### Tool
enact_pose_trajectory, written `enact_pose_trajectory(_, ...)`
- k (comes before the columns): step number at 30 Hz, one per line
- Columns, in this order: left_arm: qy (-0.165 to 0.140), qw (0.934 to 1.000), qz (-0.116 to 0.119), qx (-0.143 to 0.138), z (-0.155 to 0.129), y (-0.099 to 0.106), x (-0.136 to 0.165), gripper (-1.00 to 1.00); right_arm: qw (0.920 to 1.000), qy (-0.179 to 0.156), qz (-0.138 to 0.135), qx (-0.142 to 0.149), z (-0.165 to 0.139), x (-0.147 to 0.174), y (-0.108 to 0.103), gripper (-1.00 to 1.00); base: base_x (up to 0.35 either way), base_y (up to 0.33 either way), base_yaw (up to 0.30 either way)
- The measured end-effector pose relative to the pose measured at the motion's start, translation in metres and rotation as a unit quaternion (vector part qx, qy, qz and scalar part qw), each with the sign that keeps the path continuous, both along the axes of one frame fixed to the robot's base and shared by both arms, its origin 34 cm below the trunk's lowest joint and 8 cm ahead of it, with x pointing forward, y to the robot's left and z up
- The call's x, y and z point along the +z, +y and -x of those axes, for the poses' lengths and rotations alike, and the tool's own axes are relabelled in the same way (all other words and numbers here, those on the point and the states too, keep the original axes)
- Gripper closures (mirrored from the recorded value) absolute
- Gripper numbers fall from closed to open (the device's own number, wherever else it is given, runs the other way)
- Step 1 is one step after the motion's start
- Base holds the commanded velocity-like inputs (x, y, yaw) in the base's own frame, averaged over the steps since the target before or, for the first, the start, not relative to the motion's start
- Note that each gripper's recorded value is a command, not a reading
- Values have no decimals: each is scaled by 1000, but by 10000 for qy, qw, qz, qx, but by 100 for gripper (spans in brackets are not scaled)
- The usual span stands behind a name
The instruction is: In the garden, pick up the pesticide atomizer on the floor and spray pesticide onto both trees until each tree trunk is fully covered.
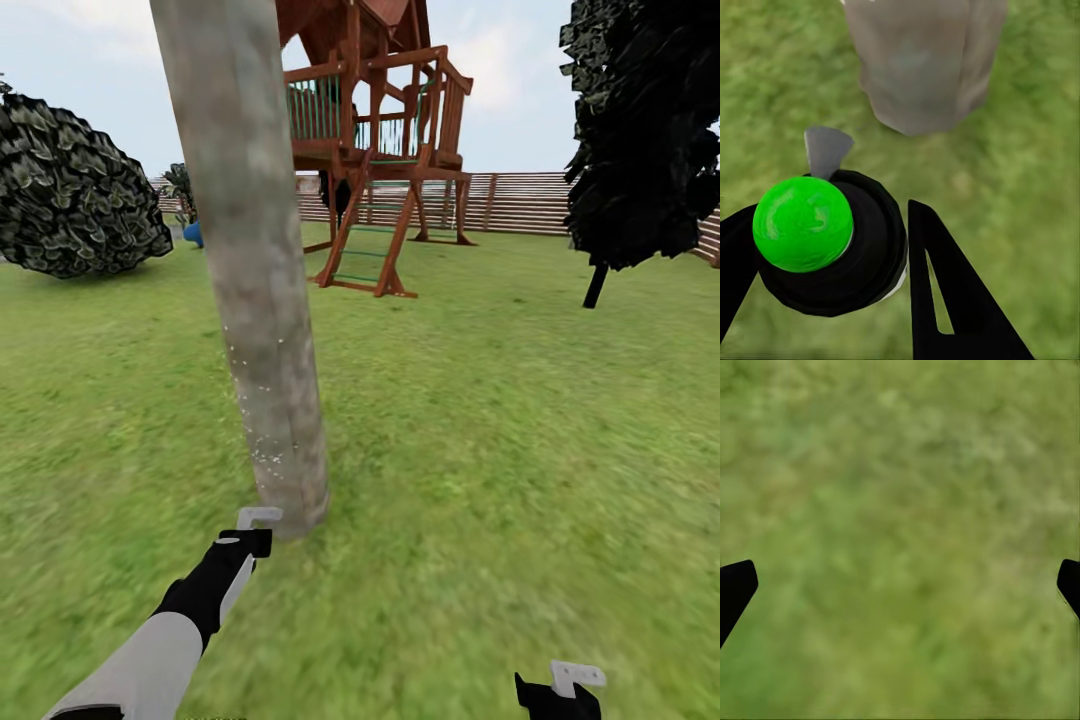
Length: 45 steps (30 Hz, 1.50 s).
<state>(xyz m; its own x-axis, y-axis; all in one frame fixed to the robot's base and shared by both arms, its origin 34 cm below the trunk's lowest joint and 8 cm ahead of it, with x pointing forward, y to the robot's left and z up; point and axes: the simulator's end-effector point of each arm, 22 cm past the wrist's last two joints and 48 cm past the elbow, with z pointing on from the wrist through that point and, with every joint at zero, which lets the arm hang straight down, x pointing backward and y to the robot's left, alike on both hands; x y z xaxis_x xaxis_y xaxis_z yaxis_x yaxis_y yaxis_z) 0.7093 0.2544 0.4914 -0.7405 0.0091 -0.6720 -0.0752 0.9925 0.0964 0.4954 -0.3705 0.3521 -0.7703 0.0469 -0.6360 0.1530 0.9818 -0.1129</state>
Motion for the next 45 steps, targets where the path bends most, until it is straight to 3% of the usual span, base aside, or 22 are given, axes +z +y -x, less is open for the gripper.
enact_pose_trajectory(8,0,10000,0,0,0,0,0,100,10000,0,0,1,0,0,0,-100,80,-264,262)
enact_pose_trajectory(19,0,10000,-1,1,0,0,0,100,10000,-2,0,-1,0,0,0,-100,62,-264,22)
enact_pose_trajectory(30,0,10000,0,0,0,0,0,100,10000,0,1,2,0,0,0,-100,0,-266,256)
enact_pose_trajectory(45,1,10000,0,0,0,0,0,100,10000,-1,0,-1,0,0,0,-100,32,-266,102)
